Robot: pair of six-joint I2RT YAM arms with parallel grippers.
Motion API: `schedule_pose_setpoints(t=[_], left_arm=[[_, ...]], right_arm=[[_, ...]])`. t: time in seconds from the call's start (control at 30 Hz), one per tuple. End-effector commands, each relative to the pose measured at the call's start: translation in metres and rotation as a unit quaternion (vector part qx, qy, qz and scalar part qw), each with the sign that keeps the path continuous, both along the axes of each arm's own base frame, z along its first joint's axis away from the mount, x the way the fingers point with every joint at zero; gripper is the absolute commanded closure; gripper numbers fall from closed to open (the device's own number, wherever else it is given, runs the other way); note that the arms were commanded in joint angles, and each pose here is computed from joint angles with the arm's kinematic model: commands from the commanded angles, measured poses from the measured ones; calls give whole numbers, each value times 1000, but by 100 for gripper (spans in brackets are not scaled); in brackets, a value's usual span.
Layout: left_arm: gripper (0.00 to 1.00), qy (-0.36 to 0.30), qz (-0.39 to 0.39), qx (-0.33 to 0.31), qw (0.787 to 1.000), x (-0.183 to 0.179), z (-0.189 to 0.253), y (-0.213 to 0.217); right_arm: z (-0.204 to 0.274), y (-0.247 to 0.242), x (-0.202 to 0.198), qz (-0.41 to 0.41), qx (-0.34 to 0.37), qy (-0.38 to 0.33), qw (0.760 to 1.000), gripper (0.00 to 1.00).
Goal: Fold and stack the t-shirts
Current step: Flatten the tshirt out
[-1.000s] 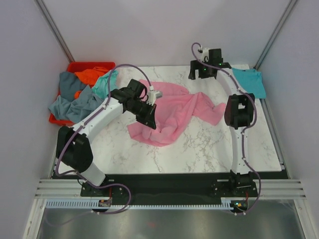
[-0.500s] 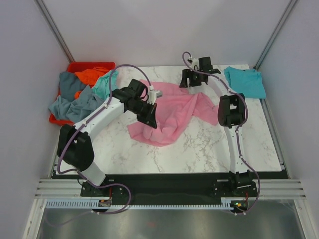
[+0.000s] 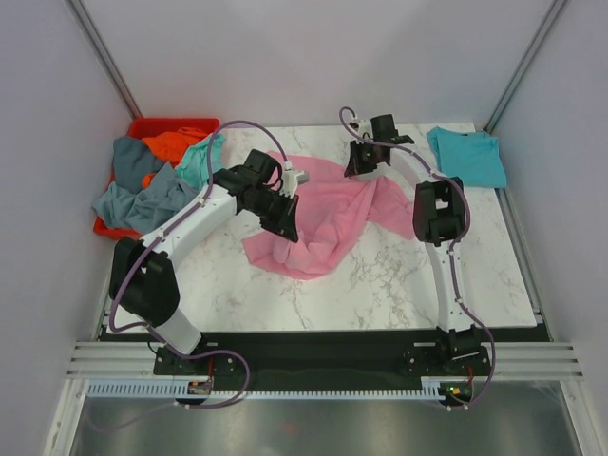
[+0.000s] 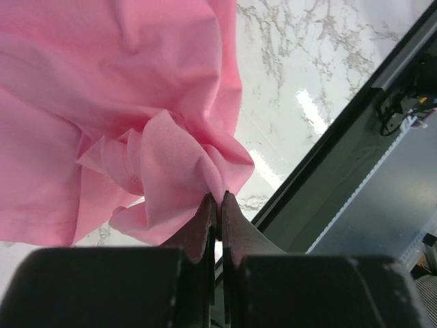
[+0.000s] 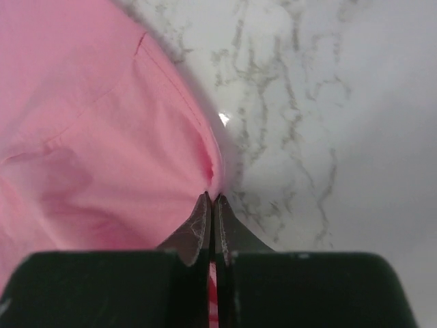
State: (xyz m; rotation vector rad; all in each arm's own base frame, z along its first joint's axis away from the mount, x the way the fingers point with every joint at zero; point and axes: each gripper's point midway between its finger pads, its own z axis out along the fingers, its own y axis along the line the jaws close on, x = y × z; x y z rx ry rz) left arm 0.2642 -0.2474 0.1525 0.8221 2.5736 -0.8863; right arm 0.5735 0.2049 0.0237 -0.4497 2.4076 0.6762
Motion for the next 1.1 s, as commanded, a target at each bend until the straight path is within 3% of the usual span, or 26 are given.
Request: schedule_pose_setpoints(t=[0.0,0.17,0.33,0.6,0.63,0.67,0.73,0.77,0.8,0.83,0.87,0.9,1.0,1.07], left_arm=[[98,-32,29,15,999,20,5,6],[98,-16,50,25,998,20,-6,23],[98,-6,69,30,997,29,-13,34],[98,0,72,33,997,40,-19,32],[98,-3,105,121,987,39,-27,63],[38,-10,112,117,987,43,-21,62],[29,-43,115,103,987,57,2,57],[24,-53,115,97,987,62,10,54],[22,-65,114,89,987,67,20,52],[19,-87,113,77,987,77,37,48],[16,-101,115,70,986,82,46,46],[14,-111,115,63,985,87,53,44],[11,-158,125,52,978,113,76,38],[13,-168,135,73,974,132,65,40]], right_arm=[[37,-55,7,-58,-51,-20,997,100],[84,-146,2,-145,-58,-33,987,100],[84,-204,-62,-173,-73,38,981,100],[64,-173,-171,-150,-21,148,977,100],[63,-171,-177,-149,-19,152,977,100],[65,-166,-183,-145,-12,158,977,100],[72,-162,-190,-138,-5,160,977,98],[76,-161,-191,-133,-3,158,978,92],[88,-162,-184,-131,-3,138,982,81],[95,-163,-178,-129,-6,125,984,62],[101,-165,-171,-125,-11,110,986,56],[113,-168,-155,-125,-15,86,988,39],[128,-170,-122,-119,-12,54,991,27],[129,-169,-105,-115,-3,45,992,27]])
